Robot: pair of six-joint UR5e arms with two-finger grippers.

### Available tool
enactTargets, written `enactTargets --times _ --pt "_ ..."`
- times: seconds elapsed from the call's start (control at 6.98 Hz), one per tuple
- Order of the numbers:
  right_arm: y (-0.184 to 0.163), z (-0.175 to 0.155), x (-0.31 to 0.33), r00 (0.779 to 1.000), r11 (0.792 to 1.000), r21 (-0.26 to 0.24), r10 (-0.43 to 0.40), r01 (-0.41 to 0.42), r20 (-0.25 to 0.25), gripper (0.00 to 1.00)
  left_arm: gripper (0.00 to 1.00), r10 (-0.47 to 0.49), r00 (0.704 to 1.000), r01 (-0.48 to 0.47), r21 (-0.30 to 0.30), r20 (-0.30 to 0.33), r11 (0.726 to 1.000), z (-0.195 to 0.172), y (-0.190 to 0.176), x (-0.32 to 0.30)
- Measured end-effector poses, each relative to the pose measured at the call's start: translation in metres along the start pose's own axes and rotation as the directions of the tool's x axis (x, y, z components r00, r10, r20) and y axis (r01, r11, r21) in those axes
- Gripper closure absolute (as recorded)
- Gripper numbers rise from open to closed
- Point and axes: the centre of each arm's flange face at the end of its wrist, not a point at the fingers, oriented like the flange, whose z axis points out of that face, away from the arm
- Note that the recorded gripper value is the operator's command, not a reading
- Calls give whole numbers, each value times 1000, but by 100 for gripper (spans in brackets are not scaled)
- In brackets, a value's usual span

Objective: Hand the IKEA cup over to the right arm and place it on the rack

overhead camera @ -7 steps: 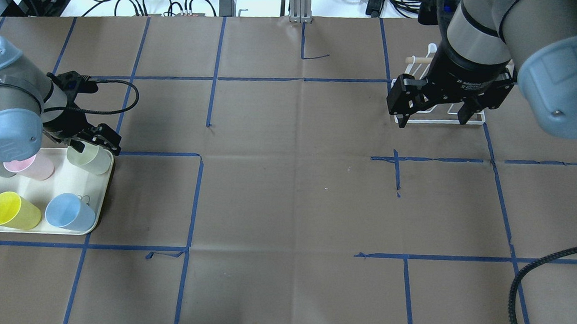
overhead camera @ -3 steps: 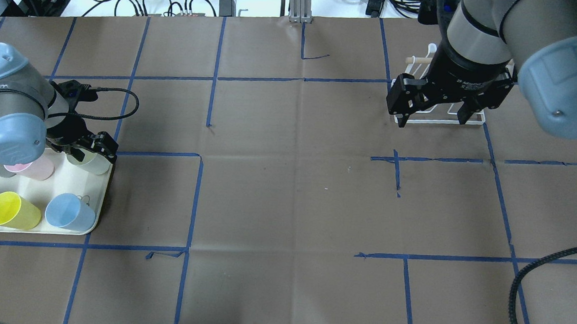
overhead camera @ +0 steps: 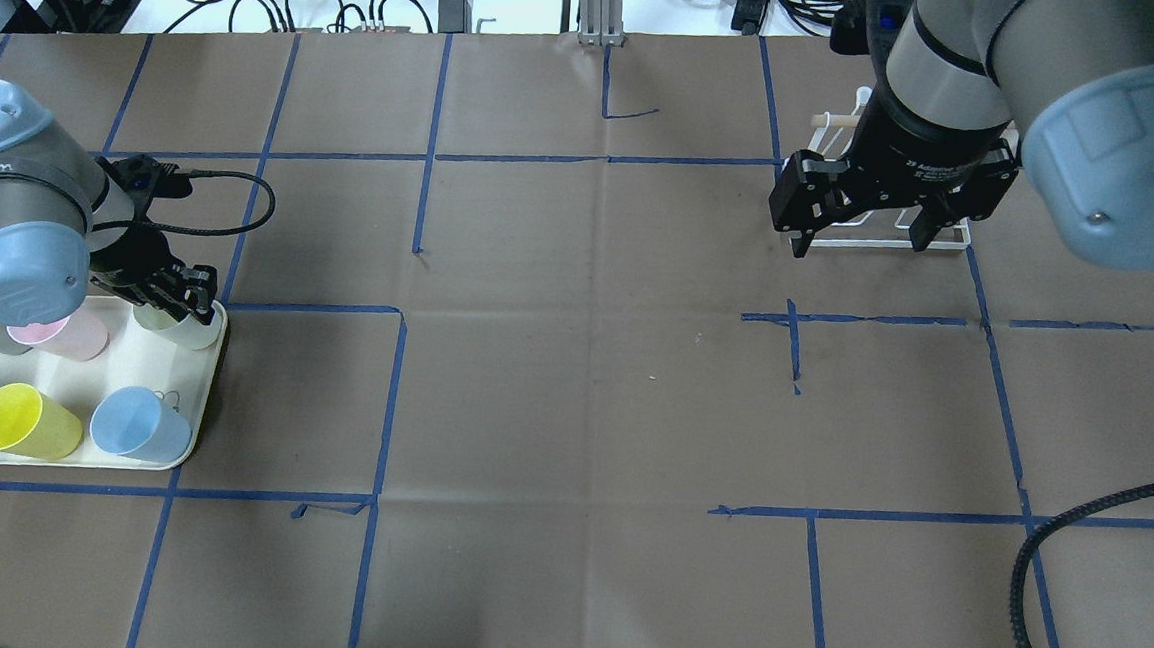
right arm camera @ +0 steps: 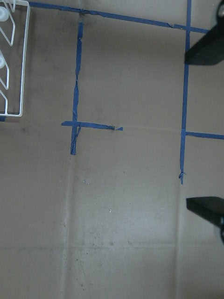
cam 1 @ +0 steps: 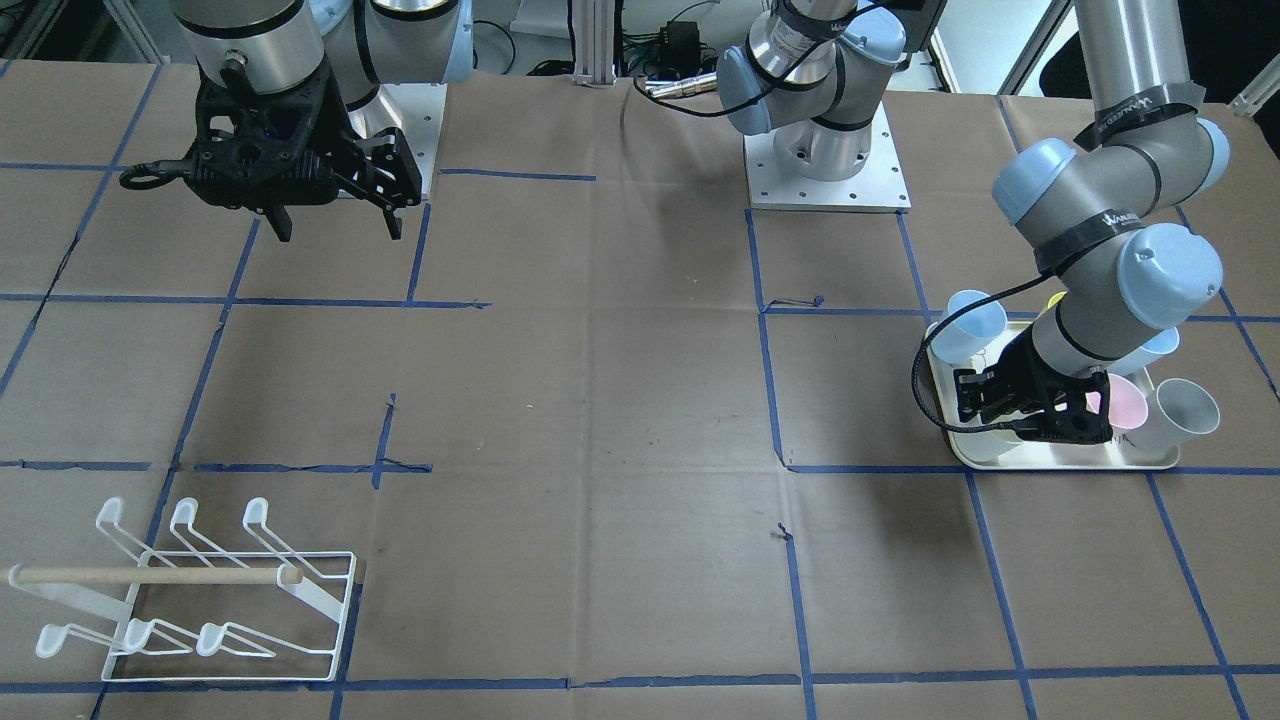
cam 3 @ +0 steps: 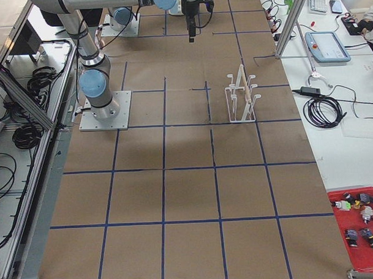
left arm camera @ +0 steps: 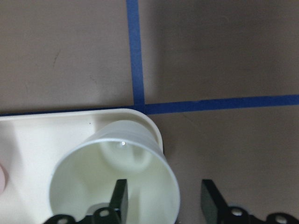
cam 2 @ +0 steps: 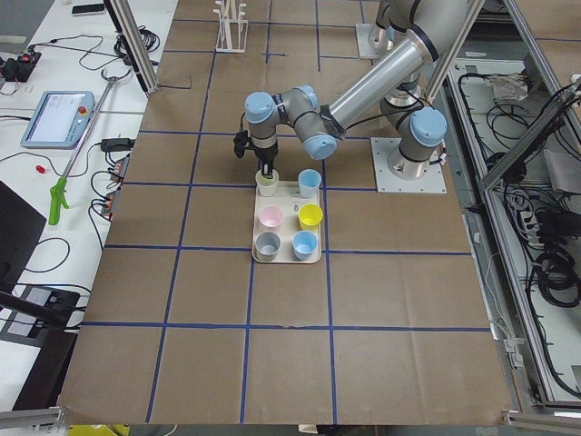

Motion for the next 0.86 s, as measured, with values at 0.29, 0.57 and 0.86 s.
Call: enactTargets --times 0.29,0.57,0.86 --pt "-1 1 0 1000 1000 -3 0 0 -1 0 100 -2 1000 1 19 24 1000 -15 -2 -2" --pt "-2 -2 0 1000 1000 4 -1 1 0 0 100 -3 998 0 38 65 999 -57 -8 -8" --pt "-7 -25 1 1000 998 68 0 -1 5 1 100 -3 998 2 14 66 1000 -129 -19 -10"
